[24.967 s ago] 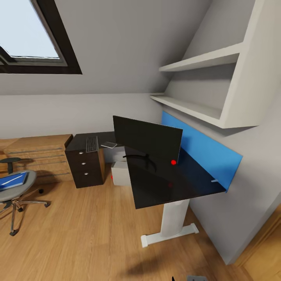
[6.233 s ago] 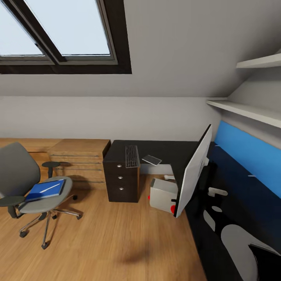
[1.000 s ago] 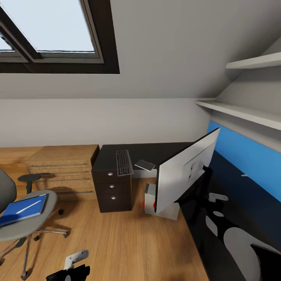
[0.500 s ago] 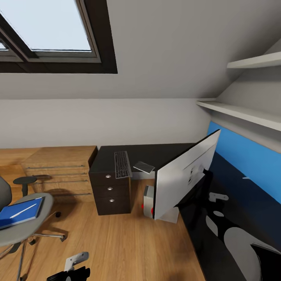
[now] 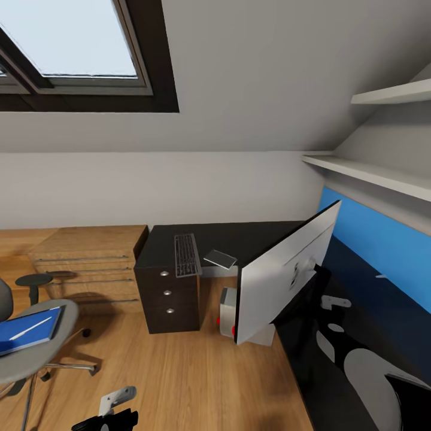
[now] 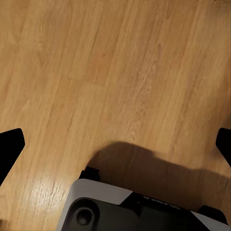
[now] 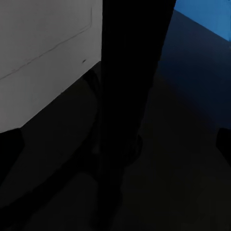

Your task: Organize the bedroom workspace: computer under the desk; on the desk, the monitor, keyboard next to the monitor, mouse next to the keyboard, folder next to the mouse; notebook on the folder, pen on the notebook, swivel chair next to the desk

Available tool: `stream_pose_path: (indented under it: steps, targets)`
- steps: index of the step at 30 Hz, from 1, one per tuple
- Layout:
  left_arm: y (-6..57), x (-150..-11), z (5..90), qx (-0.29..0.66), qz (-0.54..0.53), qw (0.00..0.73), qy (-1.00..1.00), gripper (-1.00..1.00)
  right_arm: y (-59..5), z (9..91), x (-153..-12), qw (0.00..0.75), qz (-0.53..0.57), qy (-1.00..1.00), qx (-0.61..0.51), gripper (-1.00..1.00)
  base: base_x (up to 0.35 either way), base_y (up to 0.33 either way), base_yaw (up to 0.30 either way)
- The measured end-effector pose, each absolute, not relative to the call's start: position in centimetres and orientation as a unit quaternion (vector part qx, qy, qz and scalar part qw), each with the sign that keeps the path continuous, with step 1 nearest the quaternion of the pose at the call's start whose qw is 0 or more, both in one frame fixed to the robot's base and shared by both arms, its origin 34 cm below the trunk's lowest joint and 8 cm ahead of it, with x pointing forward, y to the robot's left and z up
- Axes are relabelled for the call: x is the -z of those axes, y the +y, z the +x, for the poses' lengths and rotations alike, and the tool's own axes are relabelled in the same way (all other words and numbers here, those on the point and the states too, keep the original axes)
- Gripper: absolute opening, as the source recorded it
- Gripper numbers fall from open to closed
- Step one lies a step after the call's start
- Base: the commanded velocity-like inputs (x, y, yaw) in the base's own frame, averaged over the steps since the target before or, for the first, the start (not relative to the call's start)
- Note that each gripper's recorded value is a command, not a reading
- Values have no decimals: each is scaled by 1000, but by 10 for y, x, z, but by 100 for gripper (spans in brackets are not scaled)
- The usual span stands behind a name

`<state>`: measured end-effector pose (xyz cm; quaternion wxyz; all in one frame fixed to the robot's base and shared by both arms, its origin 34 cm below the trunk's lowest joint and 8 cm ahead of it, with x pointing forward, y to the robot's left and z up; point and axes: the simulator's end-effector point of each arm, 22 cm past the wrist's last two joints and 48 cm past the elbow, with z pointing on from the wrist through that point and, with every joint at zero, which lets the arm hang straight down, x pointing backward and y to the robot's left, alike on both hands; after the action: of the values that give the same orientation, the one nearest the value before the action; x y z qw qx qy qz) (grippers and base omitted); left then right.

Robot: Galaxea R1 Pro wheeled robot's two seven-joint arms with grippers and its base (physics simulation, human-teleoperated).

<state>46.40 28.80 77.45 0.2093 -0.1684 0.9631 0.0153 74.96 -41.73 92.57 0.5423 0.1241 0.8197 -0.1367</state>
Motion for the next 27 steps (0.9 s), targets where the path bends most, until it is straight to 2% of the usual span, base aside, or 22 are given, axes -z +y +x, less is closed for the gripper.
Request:
stream_pose_path:
  steps: [27]
  targets:
    - [286,-775,464,-13,-168,209,963,100,-420,750,-927,543,123,819,139,100,57,-20,0]
